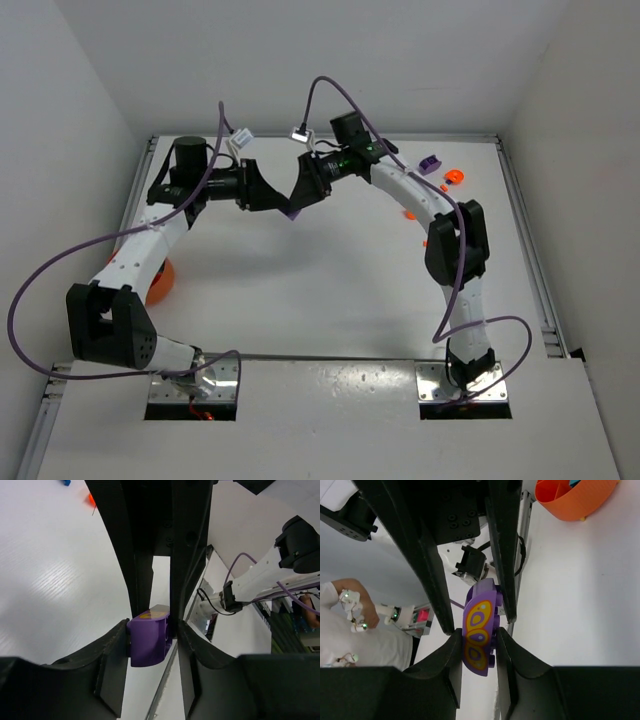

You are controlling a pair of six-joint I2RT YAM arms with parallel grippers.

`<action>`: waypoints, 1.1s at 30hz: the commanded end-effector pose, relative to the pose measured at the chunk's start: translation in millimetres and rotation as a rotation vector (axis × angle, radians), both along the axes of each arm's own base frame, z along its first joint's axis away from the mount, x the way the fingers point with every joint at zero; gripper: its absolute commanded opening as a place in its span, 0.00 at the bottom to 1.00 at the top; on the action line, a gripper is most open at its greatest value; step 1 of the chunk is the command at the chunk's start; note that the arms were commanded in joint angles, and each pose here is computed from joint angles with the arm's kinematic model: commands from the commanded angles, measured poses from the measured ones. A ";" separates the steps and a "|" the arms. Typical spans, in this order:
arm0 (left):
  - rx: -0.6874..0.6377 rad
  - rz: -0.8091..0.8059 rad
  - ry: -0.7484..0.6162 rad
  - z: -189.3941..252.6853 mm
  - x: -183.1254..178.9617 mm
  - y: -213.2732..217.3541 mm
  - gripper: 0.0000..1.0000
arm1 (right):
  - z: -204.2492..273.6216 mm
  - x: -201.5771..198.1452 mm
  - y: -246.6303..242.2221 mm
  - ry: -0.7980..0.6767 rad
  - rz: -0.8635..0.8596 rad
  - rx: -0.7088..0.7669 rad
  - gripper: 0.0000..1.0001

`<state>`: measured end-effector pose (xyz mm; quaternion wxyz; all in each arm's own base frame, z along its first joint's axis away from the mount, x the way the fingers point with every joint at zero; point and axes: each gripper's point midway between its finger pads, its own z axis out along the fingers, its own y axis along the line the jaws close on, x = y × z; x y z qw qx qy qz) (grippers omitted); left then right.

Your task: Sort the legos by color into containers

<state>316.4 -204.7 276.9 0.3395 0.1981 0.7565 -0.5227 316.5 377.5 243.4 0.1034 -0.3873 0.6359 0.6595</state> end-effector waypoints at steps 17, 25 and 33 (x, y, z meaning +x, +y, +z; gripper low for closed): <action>-0.023 0.026 -0.076 21.5 -15.4 25.2 0.06 | -12.1 8.9 -22.3 -0.278 -0.087 -0.144 0.55; 0.443 0.535 -0.088 23.4 32.7 156.9 0.02 | -58.8 35.7 -86.4 -0.396 -0.226 -0.464 0.71; 0.887 1.065 0.175 -21.0 14.4 308.7 0.00 | -74.9 72.5 -122.6 -0.404 -0.297 -0.593 0.74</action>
